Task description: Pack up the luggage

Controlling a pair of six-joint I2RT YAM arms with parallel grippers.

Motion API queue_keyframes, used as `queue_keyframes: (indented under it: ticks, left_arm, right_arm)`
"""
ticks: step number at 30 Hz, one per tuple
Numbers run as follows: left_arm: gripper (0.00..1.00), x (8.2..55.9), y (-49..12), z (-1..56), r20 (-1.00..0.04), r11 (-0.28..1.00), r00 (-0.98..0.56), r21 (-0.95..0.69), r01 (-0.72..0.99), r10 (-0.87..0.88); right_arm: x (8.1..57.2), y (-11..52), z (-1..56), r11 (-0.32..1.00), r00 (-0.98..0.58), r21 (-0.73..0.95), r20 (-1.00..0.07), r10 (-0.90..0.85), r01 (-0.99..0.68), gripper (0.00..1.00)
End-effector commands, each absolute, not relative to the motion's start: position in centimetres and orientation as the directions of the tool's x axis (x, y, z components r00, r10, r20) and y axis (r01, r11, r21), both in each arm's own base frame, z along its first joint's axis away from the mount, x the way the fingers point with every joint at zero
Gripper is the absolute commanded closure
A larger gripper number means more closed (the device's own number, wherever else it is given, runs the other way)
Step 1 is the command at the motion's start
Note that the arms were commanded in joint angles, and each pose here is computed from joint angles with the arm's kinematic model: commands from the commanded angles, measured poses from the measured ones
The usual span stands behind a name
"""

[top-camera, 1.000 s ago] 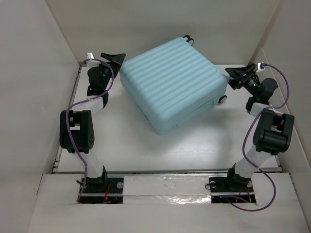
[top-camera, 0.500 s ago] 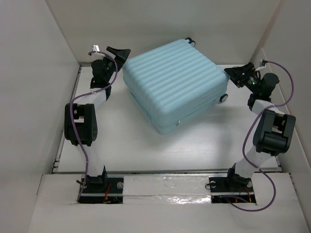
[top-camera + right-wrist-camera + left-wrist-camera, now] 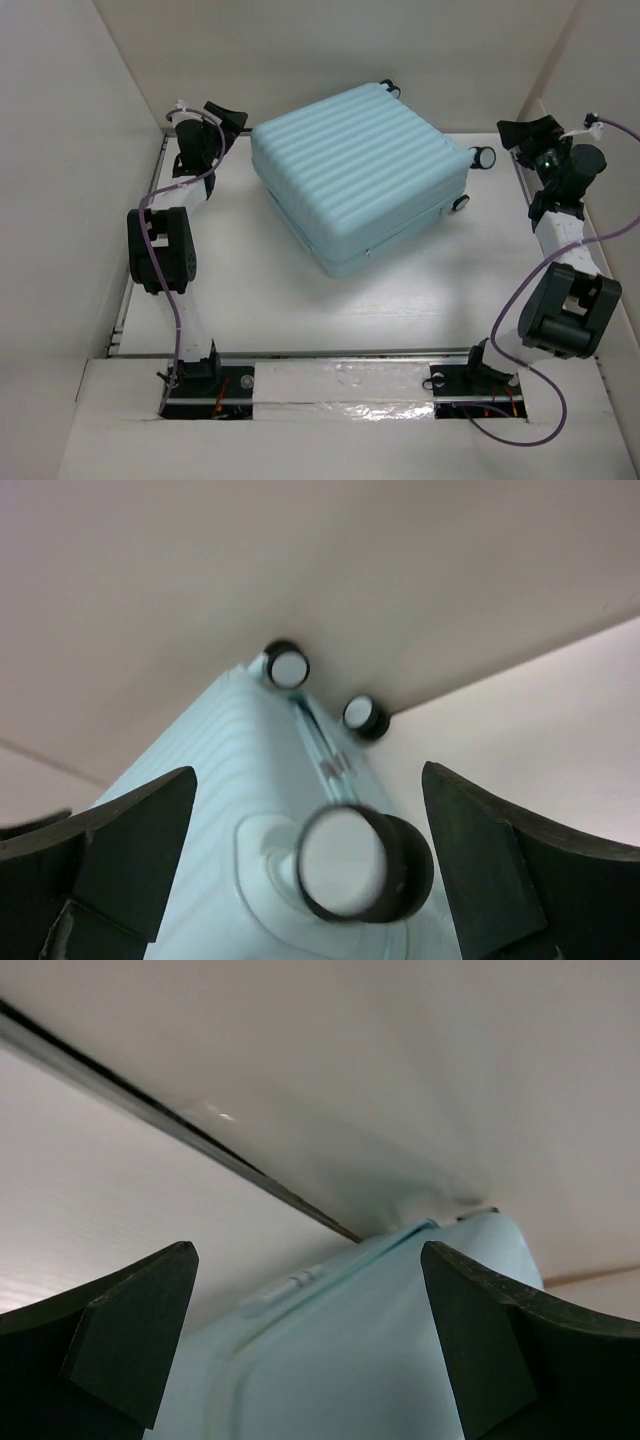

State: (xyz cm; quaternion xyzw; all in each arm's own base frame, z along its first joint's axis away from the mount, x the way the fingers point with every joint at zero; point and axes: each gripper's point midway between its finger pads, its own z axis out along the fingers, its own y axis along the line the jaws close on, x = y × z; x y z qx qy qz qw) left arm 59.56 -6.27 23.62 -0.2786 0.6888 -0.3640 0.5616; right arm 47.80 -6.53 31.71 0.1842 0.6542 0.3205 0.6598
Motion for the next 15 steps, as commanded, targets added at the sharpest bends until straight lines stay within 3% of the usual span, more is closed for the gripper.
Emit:
queue_keyframes:
  ticks: [1,3,4,5,6,8,9,15]
  left_arm:
    - [0.07,59.7,-3.3,22.9,-0.583,0.595,-0.168,-0.803,-0.028,-0.795]
    - [0.16,60.0,-3.3,22.0,-0.588,0.603,-0.183,-0.796,-0.042,-0.788]
    - [0.18,60.0,-3.3,21.5,-0.592,0.611,-0.197,-0.790,-0.048,-0.782]
    - [0.33,60.2,-3.4,20.8,-0.592,0.614,-0.207,-0.788,-0.055,-0.779]
    - [0.40,60.4,-3.5,20.6,-0.593,0.615,-0.214,-0.787,-0.051,-0.776]
    - [0.52,60.9,-3.9,19.5,-0.585,0.613,-0.245,-0.788,-0.050,-0.773]
    - [0.54,61.3,-4.2,20.0,-0.587,0.612,-0.256,-0.790,-0.026,-0.768]
    - [0.53,63.7,-6.5,18.3,-0.608,0.646,-0.337,-0.763,-0.003,-0.719]
  right_arm:
    - [46.6,-8.8,32.7,0.793,0.051,0.605,-0.792,0.609,-0.070,0.00]
    - [45.3,-9.4,31.2,0.787,0.074,0.617,-0.785,0.615,-0.003,0.26]
    - [44.8,-9.7,30.5,0.783,0.084,0.621,-0.782,0.618,0.026,0.44]
    - [44.4,-10.4,29.6,0.775,0.107,0.627,-0.778,0.619,0.076,0.79]
    - [43.6,-10.9,27.8,0.767,0.100,0.631,-0.776,0.623,0.120,0.89]
    - [43.4,-11.3,25.9,0.771,0.080,0.617,-0.786,0.613,0.158,1.00]
    - [43.8,-11.2,23.9,0.766,0.037,0.619,-0.781,0.623,0.174,1.00]
    - [46.8,-9.3,20.0,0.777,-0.126,0.617,-0.767,0.629,0.124,1.00]
